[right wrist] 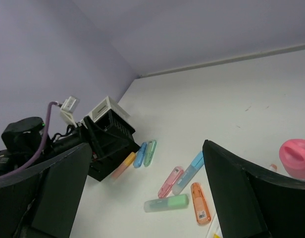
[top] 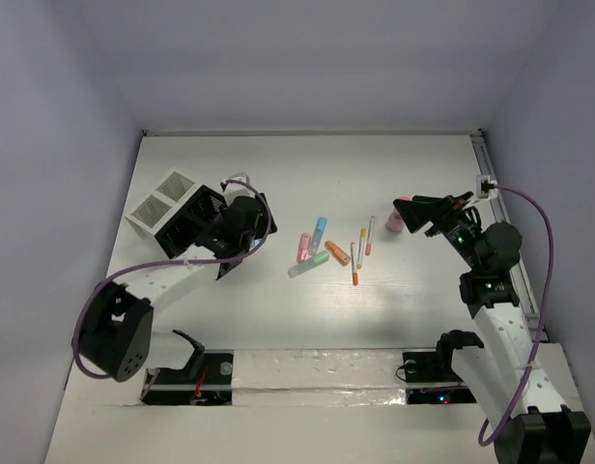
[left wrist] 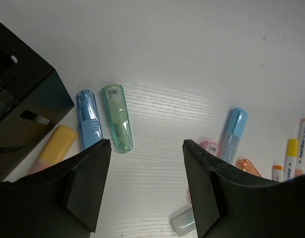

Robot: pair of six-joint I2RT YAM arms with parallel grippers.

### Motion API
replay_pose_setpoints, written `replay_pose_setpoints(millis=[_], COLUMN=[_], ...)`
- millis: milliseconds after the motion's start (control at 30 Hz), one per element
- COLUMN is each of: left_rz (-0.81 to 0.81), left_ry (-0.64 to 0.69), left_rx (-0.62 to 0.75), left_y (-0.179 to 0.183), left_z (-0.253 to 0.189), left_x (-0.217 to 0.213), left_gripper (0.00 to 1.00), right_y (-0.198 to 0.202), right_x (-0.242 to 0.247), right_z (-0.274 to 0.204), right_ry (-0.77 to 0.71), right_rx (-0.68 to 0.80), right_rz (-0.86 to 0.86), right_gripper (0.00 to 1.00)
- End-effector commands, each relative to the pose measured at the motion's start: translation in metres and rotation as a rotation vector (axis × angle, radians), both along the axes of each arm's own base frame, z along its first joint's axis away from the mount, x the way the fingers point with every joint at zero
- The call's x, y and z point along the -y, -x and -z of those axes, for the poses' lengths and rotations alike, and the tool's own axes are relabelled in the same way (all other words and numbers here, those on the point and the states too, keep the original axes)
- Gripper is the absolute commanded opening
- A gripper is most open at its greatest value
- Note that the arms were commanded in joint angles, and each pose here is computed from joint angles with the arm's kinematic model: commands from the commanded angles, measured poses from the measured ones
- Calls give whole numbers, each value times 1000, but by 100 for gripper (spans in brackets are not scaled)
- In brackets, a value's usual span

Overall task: Sort the stationery into containers
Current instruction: Pick up the stationery from the center of the board.

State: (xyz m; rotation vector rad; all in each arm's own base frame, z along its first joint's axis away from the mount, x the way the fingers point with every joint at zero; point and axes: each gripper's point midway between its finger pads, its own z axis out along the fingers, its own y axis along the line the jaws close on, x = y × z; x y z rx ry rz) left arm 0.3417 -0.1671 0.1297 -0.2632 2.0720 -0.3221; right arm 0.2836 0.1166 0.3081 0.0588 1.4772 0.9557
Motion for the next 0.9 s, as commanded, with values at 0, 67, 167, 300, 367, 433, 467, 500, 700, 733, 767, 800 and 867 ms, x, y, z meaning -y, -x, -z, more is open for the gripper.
replay_pose_setpoints(millis=[0, 67, 167, 300, 367, 433, 467, 500, 700, 733, 767, 800, 867], left_rz=[-59, -64, -81, -87, -95, -92, -92, -92, -104, -112, -112, -112, -113], left_ry=[-31, -52, -90, -136, -158, -185, -189, -194, -226, -235, -243, -246, -257], left_rx=[60, 55, 42, 16, 4, -18, -18, -22, -27, -27, -28, -29, -39], left_y=[-18, -24, -30, -37, -42, -45, -48, -50, -58, -58, -59, -60, -61], left_z=[-18, -13, -4, 10, 19, 30, 29, 31, 37, 38, 38, 39, 43], left_x=[0, 1, -1, -1, 0, 0, 2, 3, 3, 1, 1, 1, 1], left_gripper=[56, 56, 52, 48, 46, 45, 45, 44, 42, 42, 42, 42, 42], right_y=[-3, -5, -6, -7, -7, -7, -6, -7, -10, -11, -10, -11, -11], right_x=[4, 5, 4, 5, 4, 5, 5, 6, 3, 3, 3, 2, 2], right_z=[-4, -2, -1, 0, 1, 0, 0, 1, 6, 6, 6, 6, 6], right_ry=[14, 17, 18, 21, 24, 27, 28, 30, 25, 24, 23, 24, 22], right_rx=[25, 12, 10, 6, 4, 6, 10, 7, -11, -10, -10, -11, -12], right_rz=[22, 31, 25, 32, 26, 32, 33, 37, 19, 17, 14, 12, 12], right_gripper=[100, 100, 100, 100, 100, 100, 100, 100, 100, 100, 100, 100, 100])
